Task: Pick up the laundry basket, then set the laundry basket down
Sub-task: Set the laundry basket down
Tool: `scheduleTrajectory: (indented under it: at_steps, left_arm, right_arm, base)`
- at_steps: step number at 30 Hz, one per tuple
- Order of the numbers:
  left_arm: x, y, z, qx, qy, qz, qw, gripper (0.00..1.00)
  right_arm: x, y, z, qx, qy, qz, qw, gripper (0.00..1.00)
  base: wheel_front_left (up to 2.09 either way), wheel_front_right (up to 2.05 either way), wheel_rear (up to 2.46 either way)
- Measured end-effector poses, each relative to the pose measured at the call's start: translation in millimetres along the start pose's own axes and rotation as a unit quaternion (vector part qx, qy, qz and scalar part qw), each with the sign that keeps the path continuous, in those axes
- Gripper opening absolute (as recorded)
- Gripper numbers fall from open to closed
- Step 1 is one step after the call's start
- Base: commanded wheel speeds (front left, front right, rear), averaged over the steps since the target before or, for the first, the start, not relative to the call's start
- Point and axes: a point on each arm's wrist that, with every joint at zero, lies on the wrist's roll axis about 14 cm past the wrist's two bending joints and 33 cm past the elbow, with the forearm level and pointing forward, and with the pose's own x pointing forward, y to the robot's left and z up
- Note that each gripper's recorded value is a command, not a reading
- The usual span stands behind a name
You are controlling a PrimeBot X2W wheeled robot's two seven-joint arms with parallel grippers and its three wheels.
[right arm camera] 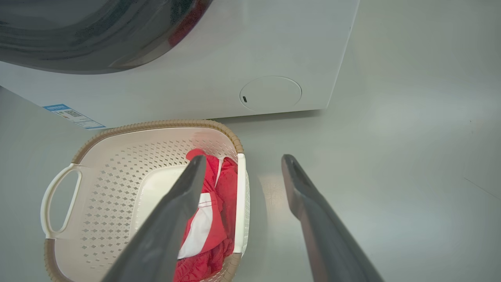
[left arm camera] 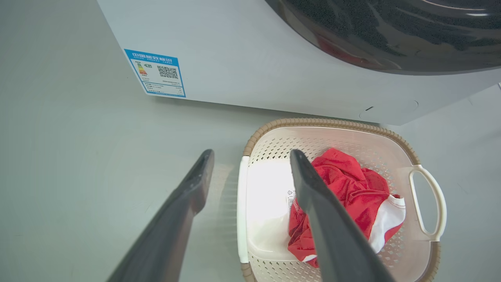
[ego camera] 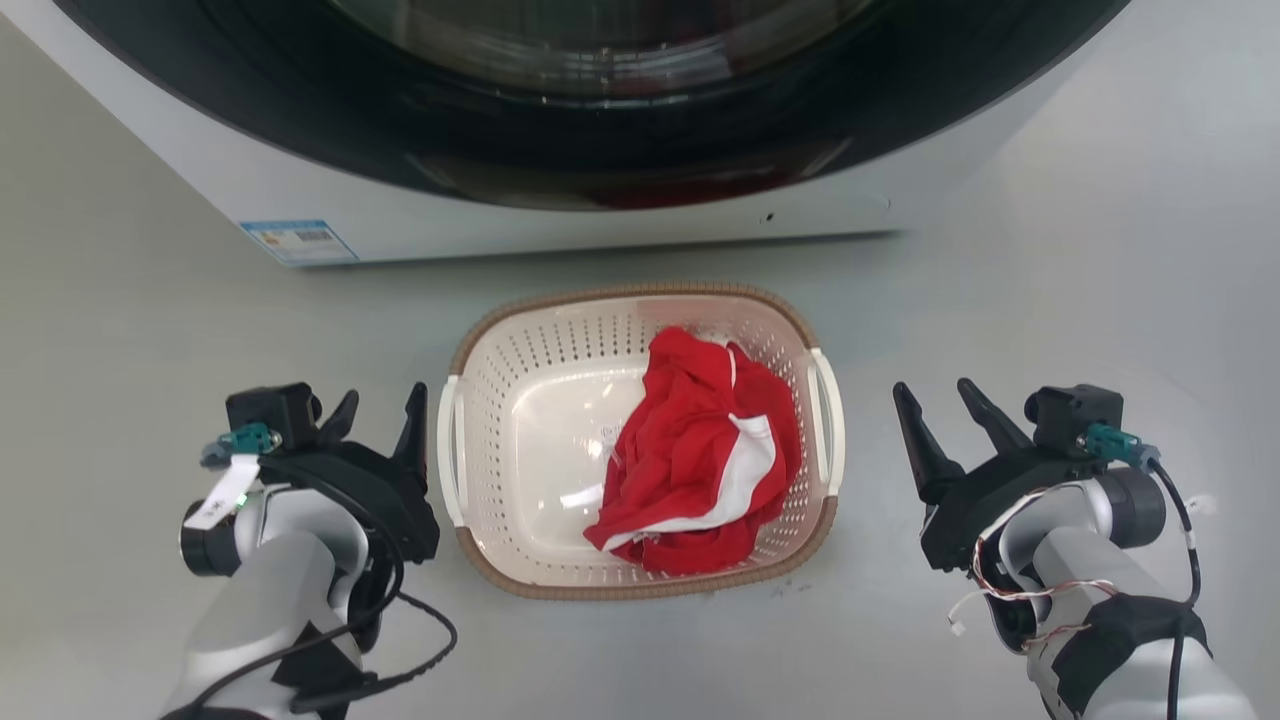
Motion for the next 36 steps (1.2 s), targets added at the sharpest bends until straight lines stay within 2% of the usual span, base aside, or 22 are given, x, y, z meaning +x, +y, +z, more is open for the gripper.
scheduleTrajectory:
  at_steps: [18,28,36]
  left_arm:
    - [-69,-36,50,0.026,-0.1,-0.037,0.994,1.0]
    - [-112,-52,76,0.06,-0.174,-0.054,0.981,1.0]
    - [-149,-63,85,0.081,-0.229,-0.064,0.968,1.0]
  right_arm:
    - [-69,19,65,0.013,-0.122,0.005,0.992,1.0]
    - [-110,18,88,-0.002,-0.184,-0.019,0.983,1.0]
    - [-141,23,89,-0.011,-0.217,-0.028,0.976,1.0]
  base:
    - [0.0,0.0,0.0]
    - [0.0,0.0,0.0]
    - [0.0,0.0,0.0]
